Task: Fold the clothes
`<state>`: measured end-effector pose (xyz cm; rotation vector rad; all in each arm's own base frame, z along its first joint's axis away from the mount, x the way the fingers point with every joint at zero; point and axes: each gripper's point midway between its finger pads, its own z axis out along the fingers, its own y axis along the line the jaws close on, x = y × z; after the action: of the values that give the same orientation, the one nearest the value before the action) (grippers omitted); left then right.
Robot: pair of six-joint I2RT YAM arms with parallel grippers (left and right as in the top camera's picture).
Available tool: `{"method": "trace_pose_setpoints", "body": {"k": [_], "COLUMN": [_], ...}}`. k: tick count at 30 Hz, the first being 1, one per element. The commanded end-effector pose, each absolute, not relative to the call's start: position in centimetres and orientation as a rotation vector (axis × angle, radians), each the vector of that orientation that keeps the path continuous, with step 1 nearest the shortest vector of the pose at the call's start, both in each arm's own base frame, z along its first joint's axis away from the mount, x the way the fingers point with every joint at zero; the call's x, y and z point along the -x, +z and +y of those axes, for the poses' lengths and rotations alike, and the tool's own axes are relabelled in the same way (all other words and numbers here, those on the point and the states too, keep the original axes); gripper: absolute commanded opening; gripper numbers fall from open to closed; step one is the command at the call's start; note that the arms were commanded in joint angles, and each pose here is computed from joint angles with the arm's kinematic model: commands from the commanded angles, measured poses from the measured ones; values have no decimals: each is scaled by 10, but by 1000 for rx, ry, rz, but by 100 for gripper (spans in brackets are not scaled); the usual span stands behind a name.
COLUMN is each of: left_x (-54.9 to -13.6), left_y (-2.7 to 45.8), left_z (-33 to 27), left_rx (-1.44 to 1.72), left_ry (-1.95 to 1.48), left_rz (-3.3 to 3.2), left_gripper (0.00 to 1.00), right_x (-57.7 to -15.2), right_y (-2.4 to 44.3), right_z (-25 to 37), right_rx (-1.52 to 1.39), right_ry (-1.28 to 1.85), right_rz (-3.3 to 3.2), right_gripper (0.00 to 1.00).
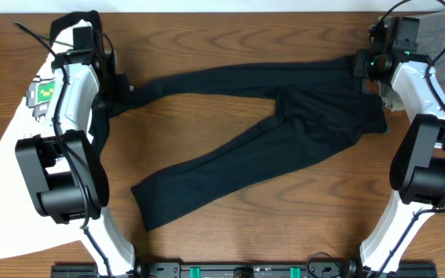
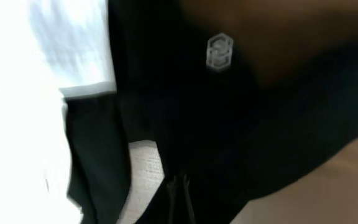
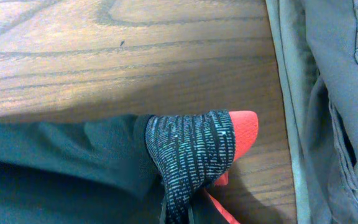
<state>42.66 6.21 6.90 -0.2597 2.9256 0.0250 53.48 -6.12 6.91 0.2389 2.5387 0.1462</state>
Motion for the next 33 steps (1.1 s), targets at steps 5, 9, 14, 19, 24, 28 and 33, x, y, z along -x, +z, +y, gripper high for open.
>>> {"method": "trace_pose_setpoints", "body": {"k": [5, 9, 14, 19, 24, 28, 33], "left_x": [-384, -380, -384, -400, -395, -390, -387], "left_y": [62, 61, 61, 62, 52, 32, 15], "left_z": [60, 60, 62, 69, 67, 55, 48], "left_rx": [407, 409, 412, 456, 543, 552, 557], "left_ry": [30, 33, 34, 33, 8, -94, -154], "left_rz": [3093, 3108, 3090, 3013, 3013, 3015, 3004], "left_gripper": [16, 50, 61, 60, 57, 52, 49], "right_x": [-537, -537, -537, -537, -536, -537, -535], "right_y": [71, 71, 71, 71, 71, 71, 70], "right_z": [-69, -69, -69, -69, -69, -69, -69], "right_rx": [-258, -257, -257, -257, -258, -251, -244], "right_ry": [139, 139, 139, 139, 139, 136, 135], "right_rz": [2530, 2531, 2531, 2531, 2532, 2532, 2540], "right_gripper": [7, 13, 24, 27, 28, 28, 28]}}
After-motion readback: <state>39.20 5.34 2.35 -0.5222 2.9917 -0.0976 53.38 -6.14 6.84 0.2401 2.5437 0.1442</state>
